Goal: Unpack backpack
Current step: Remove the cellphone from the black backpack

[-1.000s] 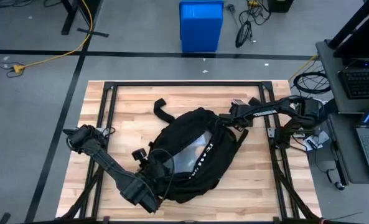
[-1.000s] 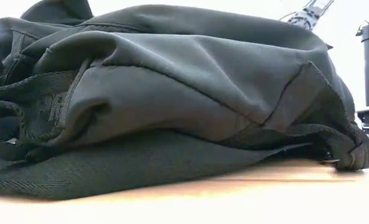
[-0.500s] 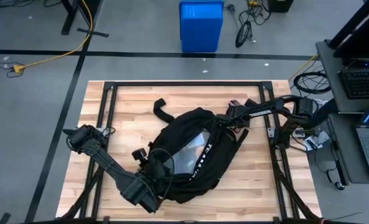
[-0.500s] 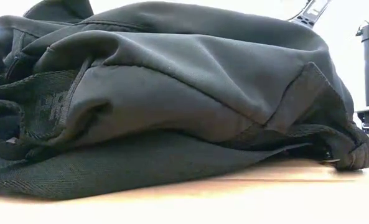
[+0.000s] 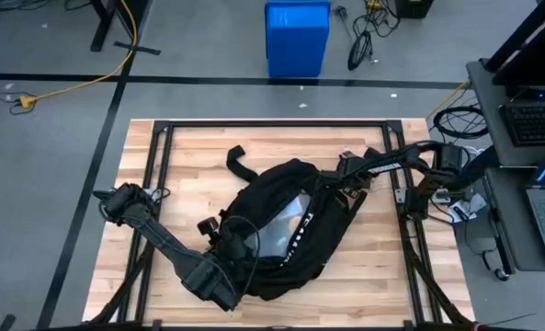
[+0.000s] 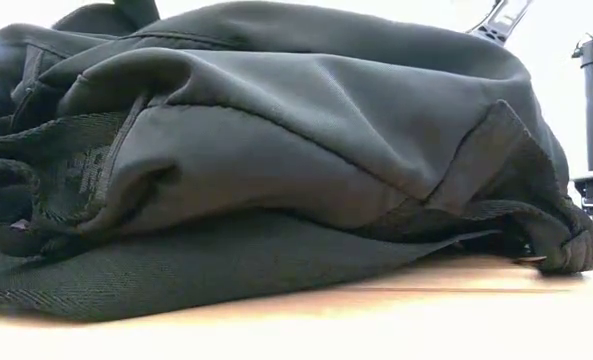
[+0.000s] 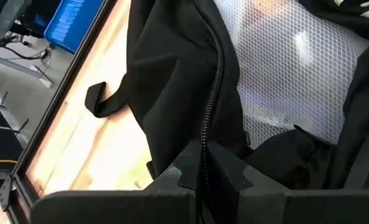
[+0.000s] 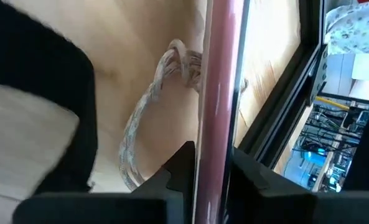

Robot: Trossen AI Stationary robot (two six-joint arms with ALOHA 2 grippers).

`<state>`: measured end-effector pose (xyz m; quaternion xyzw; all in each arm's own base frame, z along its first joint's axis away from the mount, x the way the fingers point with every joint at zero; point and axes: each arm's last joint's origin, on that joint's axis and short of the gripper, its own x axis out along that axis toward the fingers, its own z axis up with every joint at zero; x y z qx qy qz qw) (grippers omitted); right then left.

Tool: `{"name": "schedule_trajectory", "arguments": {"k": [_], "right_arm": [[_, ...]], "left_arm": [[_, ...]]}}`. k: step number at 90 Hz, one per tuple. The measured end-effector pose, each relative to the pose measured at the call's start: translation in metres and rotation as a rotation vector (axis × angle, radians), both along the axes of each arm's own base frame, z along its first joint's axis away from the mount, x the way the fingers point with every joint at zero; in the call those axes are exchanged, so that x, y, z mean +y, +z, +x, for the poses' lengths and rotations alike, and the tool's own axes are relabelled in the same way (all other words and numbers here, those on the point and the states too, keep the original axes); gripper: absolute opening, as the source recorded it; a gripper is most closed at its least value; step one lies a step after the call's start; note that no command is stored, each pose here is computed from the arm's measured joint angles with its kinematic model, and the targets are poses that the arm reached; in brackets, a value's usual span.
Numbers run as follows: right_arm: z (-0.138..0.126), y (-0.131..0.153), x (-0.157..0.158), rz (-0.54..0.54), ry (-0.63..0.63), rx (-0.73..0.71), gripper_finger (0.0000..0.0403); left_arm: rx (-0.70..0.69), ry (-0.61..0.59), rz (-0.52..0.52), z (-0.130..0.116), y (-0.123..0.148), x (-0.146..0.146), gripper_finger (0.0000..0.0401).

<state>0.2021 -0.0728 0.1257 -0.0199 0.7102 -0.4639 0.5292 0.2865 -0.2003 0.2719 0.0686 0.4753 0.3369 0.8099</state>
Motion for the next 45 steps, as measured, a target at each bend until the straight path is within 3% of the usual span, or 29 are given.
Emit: {"name": "schedule_trajectory", "arguments": {"k": [18,45], "right_arm": [[-0.0014,-0.0012,-0.0006,0.004,-0.012,-0.001,0.007],[-0.0008,0.0011,-0.001,-0.016,-0.008,0.003,0.0143]], "left_arm": [[-0.007,0.004,-0.005,0.0014,-0.0001,0.0007,0.0008],[-0.003,-0.002,-0.003,0.0012,-0.0001,0.0004,0.0008]]}}
